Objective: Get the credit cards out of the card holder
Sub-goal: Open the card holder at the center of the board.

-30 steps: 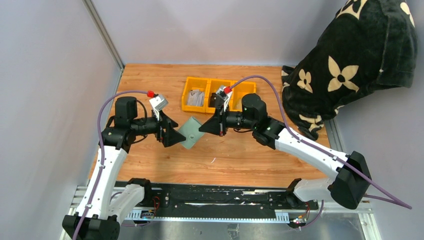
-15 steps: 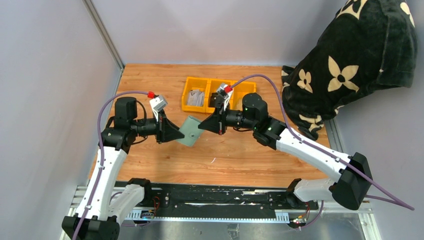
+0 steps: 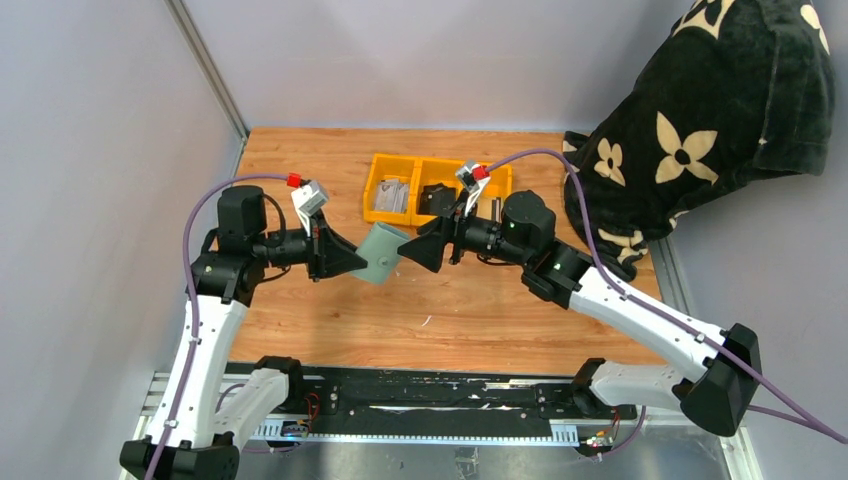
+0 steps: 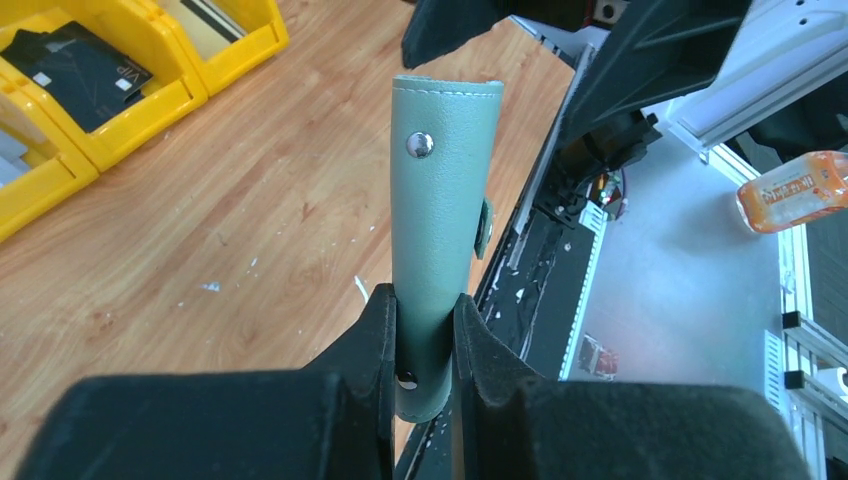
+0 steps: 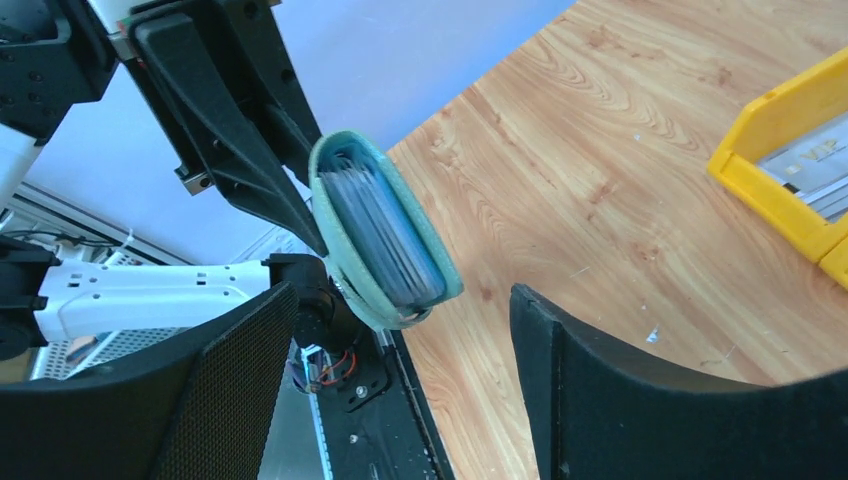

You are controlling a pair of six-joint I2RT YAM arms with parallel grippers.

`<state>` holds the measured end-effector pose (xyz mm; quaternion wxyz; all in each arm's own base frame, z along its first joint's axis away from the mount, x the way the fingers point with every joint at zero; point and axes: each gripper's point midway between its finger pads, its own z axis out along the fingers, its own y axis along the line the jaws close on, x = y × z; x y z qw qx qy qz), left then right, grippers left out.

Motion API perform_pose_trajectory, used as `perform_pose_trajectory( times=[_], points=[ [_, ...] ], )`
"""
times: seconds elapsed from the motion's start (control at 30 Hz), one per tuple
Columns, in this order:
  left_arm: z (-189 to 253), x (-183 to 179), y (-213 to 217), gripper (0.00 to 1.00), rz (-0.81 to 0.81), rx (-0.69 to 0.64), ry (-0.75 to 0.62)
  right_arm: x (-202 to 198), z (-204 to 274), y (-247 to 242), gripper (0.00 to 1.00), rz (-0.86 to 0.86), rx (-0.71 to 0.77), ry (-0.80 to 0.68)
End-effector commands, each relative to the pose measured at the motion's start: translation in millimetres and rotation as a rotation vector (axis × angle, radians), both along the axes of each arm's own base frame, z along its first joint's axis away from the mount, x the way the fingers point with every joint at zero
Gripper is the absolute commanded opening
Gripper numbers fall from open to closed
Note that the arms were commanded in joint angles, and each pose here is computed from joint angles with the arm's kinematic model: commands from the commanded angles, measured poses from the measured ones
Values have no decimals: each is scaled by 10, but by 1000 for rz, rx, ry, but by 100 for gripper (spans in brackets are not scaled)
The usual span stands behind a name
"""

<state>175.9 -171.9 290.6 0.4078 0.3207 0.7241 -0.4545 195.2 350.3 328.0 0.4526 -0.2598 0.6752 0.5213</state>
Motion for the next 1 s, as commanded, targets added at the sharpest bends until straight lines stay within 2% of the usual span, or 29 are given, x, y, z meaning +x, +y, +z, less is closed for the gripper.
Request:
perform_pose_trajectory(
  times=[0.0,0.2,0.33,0.4,0.57,0.67,0.7,0.73,0.77,0.83,0.87,0.97],
  points=[
    [245,-123,-52,0,-45,-49,-29,-82,-63,79,82,30,27,93],
    [329,-183,-59,0,-52,-64,-38,-195,148,190,82,118,146,124],
    [366,-197,-61,0,-56,-68,-45,-311,342,266,75,210,236,149],
    [389,-196,-58,0,-53,-67,-53,-353,394,299,66,245,255,169],
    [430,-169,-55,0,-26,-74,-30,-395,446,308,32,270,265,201],
    [458,-107,-50,3,11,-82,-25,-409,469,289,21,267,264,200],
    [457,-76,-50,10,27,-89,-17,-405,492,279,15,263,267,193],
    [475,-46,-52,28,43,-102,-20,-404,523,268,8,258,271,185],
    [477,-32,-57,52,56,-117,-4,-397,551,259,4,252,273,176],
    [466,-33,-71,85,67,-146,21,-398,629,228,0,242,275,142],
    [460,-29,-81,94,75,-166,42,-392,672,213,0,235,278,115],
    [450,-25,-98,97,94,-216,70,-384,815,146,0,209,302,47]
  ],
)
